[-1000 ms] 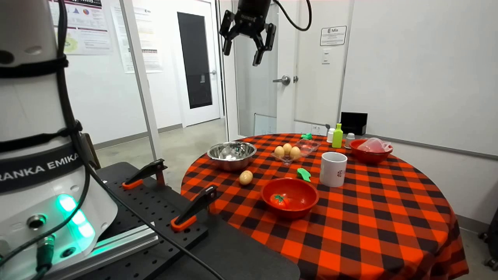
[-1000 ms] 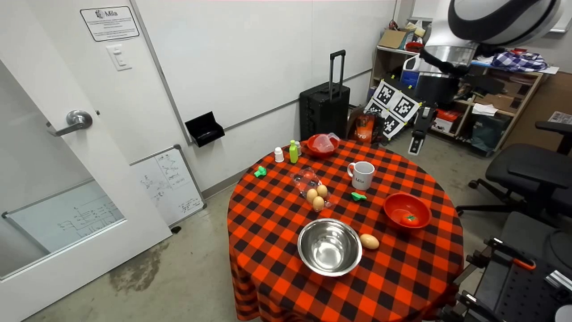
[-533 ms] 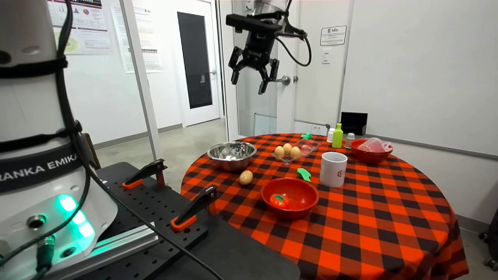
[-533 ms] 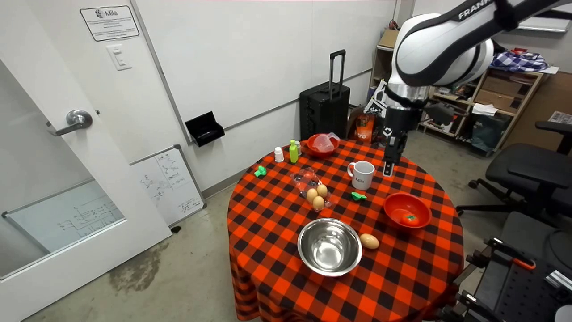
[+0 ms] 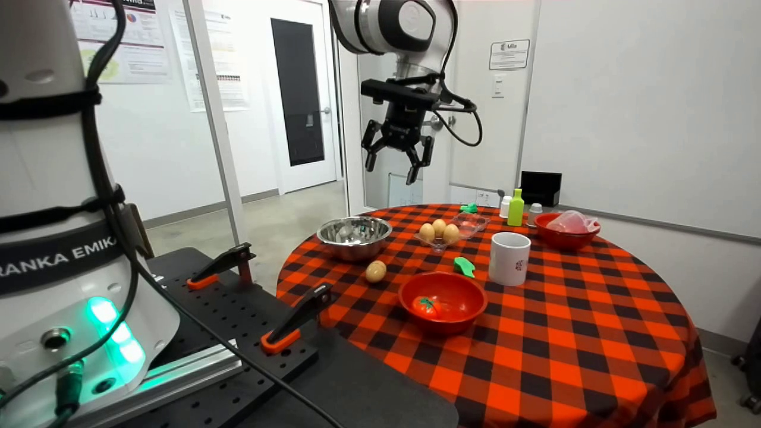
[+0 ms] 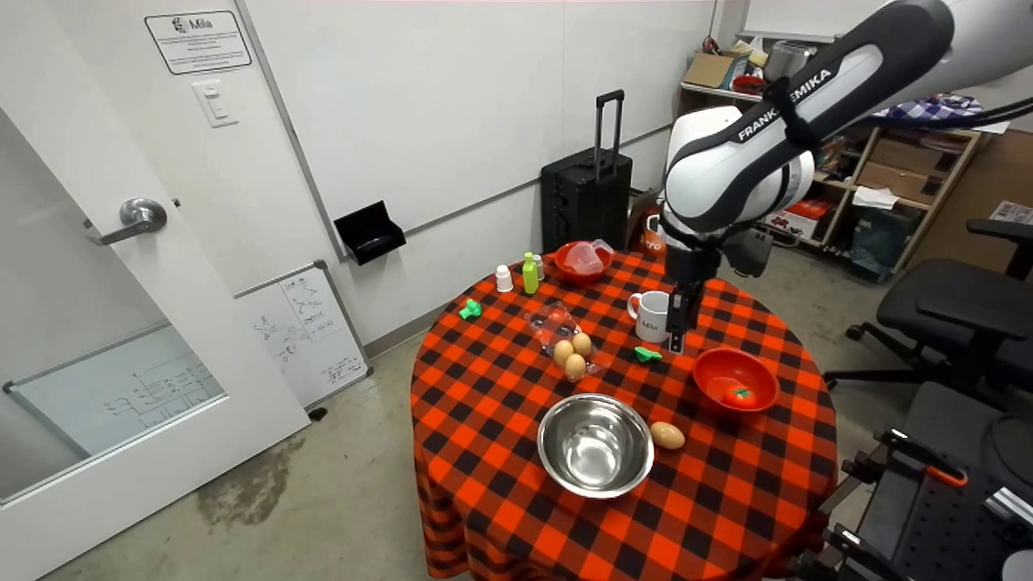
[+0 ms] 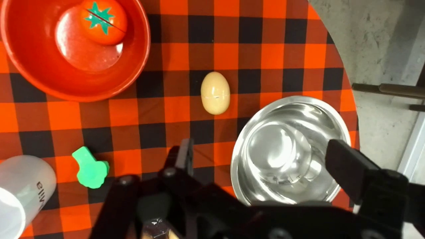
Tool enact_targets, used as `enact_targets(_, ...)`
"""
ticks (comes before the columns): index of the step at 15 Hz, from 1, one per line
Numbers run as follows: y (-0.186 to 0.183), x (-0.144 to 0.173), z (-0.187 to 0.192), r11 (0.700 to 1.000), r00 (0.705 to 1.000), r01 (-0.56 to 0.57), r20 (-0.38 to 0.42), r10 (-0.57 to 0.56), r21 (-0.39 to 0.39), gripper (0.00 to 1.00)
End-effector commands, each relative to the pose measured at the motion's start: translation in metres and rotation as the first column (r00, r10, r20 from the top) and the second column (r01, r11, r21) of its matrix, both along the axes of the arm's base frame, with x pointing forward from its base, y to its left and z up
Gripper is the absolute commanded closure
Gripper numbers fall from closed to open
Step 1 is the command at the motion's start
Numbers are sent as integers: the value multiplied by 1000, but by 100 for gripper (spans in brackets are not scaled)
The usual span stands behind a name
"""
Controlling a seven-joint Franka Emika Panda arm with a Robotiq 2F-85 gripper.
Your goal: Pick up the toy egg and put it in the orange bowl on the table
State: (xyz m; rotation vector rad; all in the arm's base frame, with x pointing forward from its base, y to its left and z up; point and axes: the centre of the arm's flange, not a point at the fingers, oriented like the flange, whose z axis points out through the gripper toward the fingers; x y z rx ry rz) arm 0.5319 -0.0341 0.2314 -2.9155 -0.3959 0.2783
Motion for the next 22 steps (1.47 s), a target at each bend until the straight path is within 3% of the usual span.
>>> enact_targets(1, 2, 21, -23, 993, 991, -109, -88, 105, -49, 0)
enact_targets(4, 6, 27, -41, 979, 976, -176, -148, 160, -100, 0)
enact_targets(7, 10, 35, -54, 967, 969, -213, -154, 192, -140, 0)
enact_targets(10, 10, 44, -59, 966, 957, -245, -182, 228, -79, 0)
enact_targets(11, 12, 27, -58, 969, 967, -222, -153, 204, -109, 0)
enact_targets(17, 12, 34, -60, 969, 963, -227, -169, 209, -94, 0)
enact_targets(22, 41, 32, -94, 948, 958, -273, -130, 254, -164, 0)
